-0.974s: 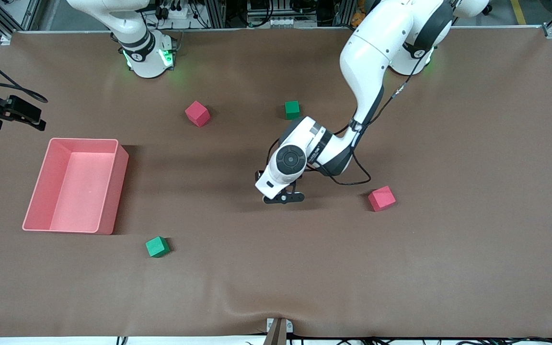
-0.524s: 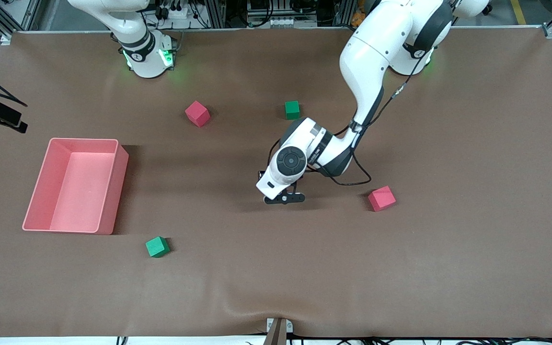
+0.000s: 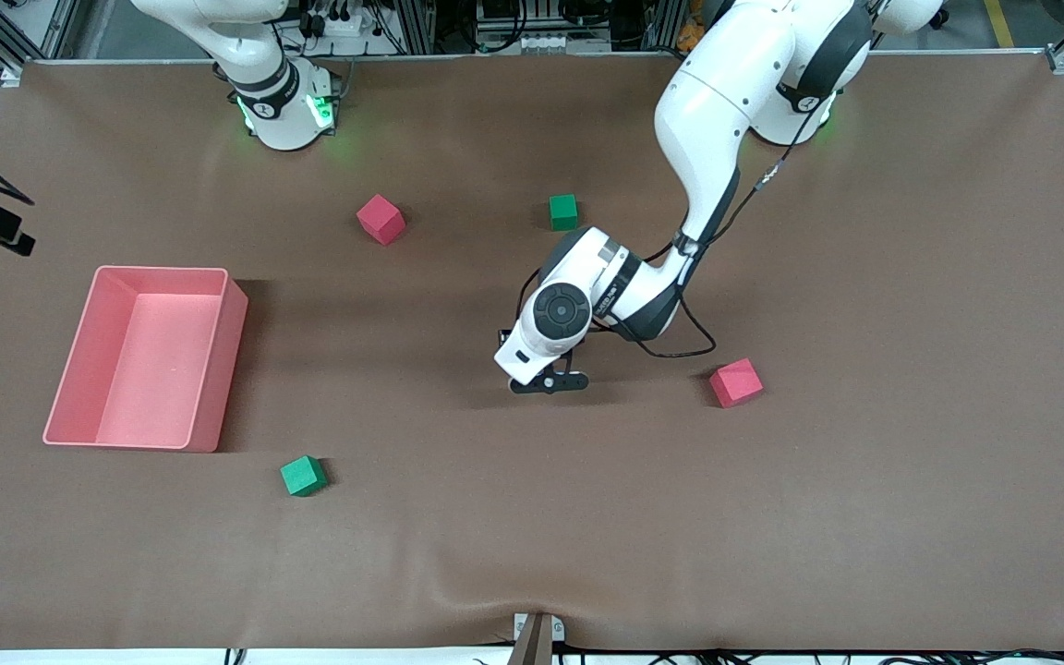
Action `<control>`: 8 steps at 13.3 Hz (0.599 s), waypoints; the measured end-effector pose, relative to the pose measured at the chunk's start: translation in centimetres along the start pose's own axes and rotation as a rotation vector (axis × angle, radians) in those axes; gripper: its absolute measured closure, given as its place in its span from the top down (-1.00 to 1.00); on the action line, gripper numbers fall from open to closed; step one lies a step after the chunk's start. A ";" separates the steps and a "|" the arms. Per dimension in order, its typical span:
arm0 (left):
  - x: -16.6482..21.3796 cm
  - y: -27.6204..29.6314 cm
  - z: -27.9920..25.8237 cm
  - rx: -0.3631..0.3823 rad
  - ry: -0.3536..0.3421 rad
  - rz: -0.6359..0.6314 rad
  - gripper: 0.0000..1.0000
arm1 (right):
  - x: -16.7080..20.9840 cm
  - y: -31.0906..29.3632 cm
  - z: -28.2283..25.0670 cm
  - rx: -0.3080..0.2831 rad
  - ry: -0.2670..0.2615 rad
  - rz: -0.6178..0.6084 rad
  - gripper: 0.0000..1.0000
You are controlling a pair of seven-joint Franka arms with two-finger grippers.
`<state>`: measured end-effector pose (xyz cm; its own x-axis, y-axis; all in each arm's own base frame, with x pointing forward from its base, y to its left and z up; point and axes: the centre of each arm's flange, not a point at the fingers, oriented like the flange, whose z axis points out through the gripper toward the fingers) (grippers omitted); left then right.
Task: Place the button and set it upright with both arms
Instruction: 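Lower the left gripper around the yellow button's base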
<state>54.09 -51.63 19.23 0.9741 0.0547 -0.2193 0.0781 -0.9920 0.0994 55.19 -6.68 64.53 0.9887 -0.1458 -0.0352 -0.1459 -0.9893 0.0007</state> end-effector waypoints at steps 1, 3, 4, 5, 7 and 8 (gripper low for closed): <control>0.0 0.0 0.0 0.001 -0.001 0.000 0.59 | 0.0 0.1 0.0 0.000 0.001 0.002 1.00; -0.1 0.0 0.2 0.003 -0.003 0.001 0.57 | 0.0 -0.1 -0.1 0.000 0.004 -0.001 1.00; -0.1 0.0 0.3 0.005 -0.005 0.001 0.53 | 0.0 -0.1 -0.1 0.000 0.005 -0.003 1.00; -0.2 -0.1 0.6 0.008 -0.008 0.000 0.53 | 0.0 -0.2 -0.1 0.000 0.006 -0.003 1.00; -0.2 -0.2 0.9 0.012 -0.012 -0.001 0.44 | 0.0 -0.2 -0.1 0.000 0.006 -0.003 1.00; -0.2 -0.2 1.0 0.013 -0.012 -0.001 0.40 | 0.0 -0.1 -0.1 0.000 0.005 -0.002 1.00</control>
<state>53.67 -51.55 18.31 0.9714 0.0539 -0.2313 0.0759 -0.9933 0.0871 55.24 -6.56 64.63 0.9892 -0.1436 -0.0306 -0.1437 -0.9896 0.0004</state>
